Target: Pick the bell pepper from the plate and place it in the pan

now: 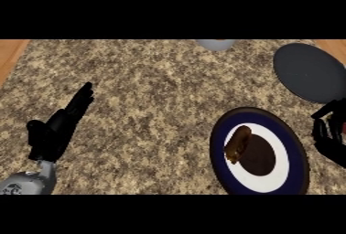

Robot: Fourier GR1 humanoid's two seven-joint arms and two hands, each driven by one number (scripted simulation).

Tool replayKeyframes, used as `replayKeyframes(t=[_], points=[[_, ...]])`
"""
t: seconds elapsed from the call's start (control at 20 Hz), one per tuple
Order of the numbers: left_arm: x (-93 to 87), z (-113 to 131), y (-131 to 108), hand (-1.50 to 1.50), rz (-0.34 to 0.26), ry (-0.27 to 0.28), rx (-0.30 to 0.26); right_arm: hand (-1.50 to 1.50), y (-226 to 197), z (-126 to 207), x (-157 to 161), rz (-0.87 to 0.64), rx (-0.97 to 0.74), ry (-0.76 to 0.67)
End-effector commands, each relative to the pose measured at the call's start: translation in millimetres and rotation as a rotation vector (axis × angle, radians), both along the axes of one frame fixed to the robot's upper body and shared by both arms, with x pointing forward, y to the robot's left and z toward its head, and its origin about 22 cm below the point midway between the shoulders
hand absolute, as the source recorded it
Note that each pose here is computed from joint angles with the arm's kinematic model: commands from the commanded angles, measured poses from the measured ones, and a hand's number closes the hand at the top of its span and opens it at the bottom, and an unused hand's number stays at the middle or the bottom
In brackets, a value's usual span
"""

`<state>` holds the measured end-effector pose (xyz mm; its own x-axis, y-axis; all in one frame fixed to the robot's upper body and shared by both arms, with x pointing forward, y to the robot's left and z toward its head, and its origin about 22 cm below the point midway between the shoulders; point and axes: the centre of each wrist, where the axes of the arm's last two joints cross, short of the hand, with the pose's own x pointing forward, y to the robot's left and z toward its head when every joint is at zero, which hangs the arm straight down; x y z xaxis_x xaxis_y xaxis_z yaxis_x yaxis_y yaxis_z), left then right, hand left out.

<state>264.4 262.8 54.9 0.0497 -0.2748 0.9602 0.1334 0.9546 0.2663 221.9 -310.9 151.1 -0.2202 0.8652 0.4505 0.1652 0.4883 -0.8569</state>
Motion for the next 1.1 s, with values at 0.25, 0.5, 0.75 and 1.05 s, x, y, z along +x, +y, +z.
replayKeyframes(t=[0.25,0.5,0.75,1.05], points=[[-12.5,-10.1,-19.6,0.0,-0.044,-0.001,-0.01,1.5,-76.8,-47.4,37.1,-0.092,0.172,-0.01],[15.2,-5.0,-14.5,0.0,-0.062,-0.022,0.009,1.5,-95.9,-55.0,84.3,-0.18,0.097,-0.076],[5.6,1.2,-19.3,0.0,-0.069,-0.02,0.001,1.5,-114.2,-70.5,112.9,-0.202,0.079,-0.098],[7.2,4.0,-9.8,0.0,-0.072,-0.033,0.016,1.5,-149.5,-60.3,132.9,-0.235,0.096,-0.11]])
